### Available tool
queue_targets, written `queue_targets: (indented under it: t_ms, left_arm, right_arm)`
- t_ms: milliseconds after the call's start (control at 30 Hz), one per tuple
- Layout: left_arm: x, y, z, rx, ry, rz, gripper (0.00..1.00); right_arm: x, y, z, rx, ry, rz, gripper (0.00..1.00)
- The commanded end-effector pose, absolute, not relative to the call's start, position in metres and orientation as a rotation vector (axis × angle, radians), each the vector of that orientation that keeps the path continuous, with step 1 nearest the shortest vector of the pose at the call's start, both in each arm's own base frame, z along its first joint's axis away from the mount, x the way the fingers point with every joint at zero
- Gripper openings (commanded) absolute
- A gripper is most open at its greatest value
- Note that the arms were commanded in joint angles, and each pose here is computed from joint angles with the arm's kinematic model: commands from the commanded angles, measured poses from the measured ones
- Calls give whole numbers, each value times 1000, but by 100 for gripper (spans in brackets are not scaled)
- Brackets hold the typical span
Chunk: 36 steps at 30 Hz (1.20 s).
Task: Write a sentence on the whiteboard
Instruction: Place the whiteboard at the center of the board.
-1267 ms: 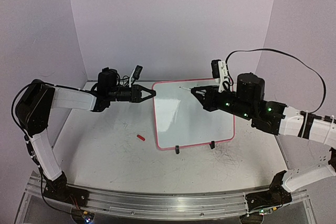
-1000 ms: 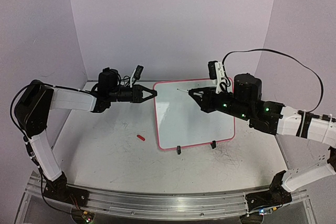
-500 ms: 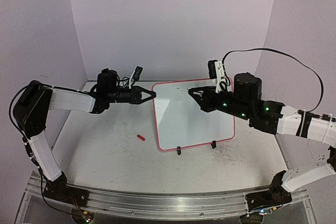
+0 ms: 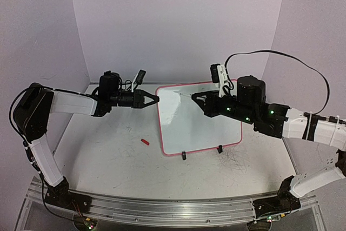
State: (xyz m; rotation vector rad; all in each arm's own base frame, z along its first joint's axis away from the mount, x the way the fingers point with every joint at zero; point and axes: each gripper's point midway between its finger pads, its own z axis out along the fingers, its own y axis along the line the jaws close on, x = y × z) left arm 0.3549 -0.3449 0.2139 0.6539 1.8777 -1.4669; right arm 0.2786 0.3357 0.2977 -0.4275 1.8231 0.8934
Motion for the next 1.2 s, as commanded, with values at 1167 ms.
queue_targets:
  t_ms: [1167]
  left_arm:
    - [369, -326, 243, 670, 1821, -1499, 49]
  right_arm:
    - [283, 375, 302, -570, 1777, 715, 0]
